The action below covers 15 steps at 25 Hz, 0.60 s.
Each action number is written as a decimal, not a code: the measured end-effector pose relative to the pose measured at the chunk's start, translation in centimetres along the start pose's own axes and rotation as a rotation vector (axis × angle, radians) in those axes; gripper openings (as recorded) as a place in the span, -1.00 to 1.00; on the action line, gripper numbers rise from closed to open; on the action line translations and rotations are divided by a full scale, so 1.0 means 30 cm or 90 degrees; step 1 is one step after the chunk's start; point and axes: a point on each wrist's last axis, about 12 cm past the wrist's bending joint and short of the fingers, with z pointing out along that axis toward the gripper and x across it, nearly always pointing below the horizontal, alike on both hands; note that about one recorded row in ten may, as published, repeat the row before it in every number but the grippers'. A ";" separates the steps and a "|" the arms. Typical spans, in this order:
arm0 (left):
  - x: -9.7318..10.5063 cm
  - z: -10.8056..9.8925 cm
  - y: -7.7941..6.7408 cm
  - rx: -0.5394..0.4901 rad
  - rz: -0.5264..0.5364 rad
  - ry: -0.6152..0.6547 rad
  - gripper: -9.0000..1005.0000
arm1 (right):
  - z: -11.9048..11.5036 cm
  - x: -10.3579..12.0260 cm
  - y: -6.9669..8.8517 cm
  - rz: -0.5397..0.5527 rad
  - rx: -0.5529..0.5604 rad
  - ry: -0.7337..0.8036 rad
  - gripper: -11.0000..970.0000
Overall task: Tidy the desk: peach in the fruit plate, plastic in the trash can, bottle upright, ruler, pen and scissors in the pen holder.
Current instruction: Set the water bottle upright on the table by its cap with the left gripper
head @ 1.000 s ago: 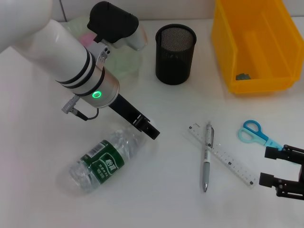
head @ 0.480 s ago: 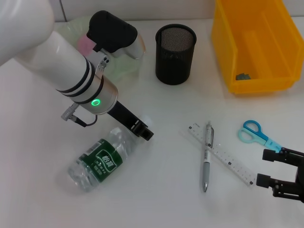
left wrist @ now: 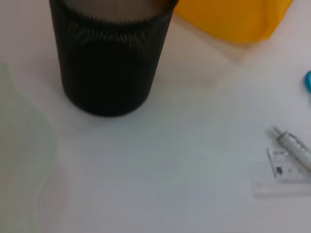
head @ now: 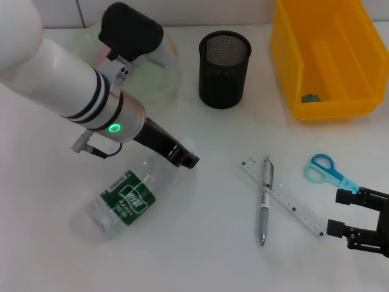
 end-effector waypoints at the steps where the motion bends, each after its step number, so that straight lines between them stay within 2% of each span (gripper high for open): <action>1: 0.005 -0.029 -0.006 0.000 0.004 -0.029 -0.10 | 0.004 -0.003 -0.002 -0.001 -0.002 -0.001 0.62; 2: 0.005 -0.029 -0.006 0.000 0.004 -0.029 -0.10 | 0.004 -0.003 -0.002 -0.001 -0.002 -0.001 0.62; 3: 0.010 -0.072 -0.013 0.007 0.010 -0.078 -0.10 | 0.010 -0.006 -0.003 -0.002 -0.005 -0.002 0.62; 5: 0.014 -0.090 -0.013 0.010 0.010 -0.098 -0.10 | 0.013 -0.007 -0.004 -0.002 -0.006 -0.003 0.62; 6: 0.031 -0.137 -0.006 0.021 0.005 -0.155 -0.10 | 0.018 -0.010 -0.006 -0.002 -0.007 -0.003 0.62; 8: 0.060 -0.176 0.010 0.038 0.006 -0.216 -0.10 | 0.023 -0.013 -0.010 -0.003 -0.006 -0.003 0.62; 9: 0.060 -0.176 0.010 0.038 0.006 -0.216 -0.10 | 0.023 -0.013 -0.010 -0.003 -0.006 -0.003 0.62; 10: 0.079 -0.193 0.020 0.048 0.006 -0.248 -0.10 | 0.027 -0.013 -0.011 -0.003 -0.006 -0.003 0.61; 11: 0.119 -0.218 0.046 0.072 0.002 -0.317 -0.10 | 0.037 -0.016 -0.014 -0.001 -0.008 -0.005 0.61; 12: 0.119 -0.218 0.046 0.072 0.002 -0.317 -0.10 | 0.037 -0.016 -0.014 -0.001 -0.008 -0.005 0.61; 13: 0.166 -0.228 0.079 0.090 -0.009 -0.381 -0.10 | 0.041 -0.017 -0.016 -0.001 -0.009 -0.005 0.61; 14: 0.166 -0.228 0.079 0.090 -0.009 -0.381 -0.10 | 0.045 -0.020 -0.019 -0.001 -0.010 -0.006 0.61; 15: 0.199 -0.226 0.100 0.100 -0.019 -0.415 -0.10 | 0.050 -0.022 -0.021 -0.001 -0.012 -0.006 0.61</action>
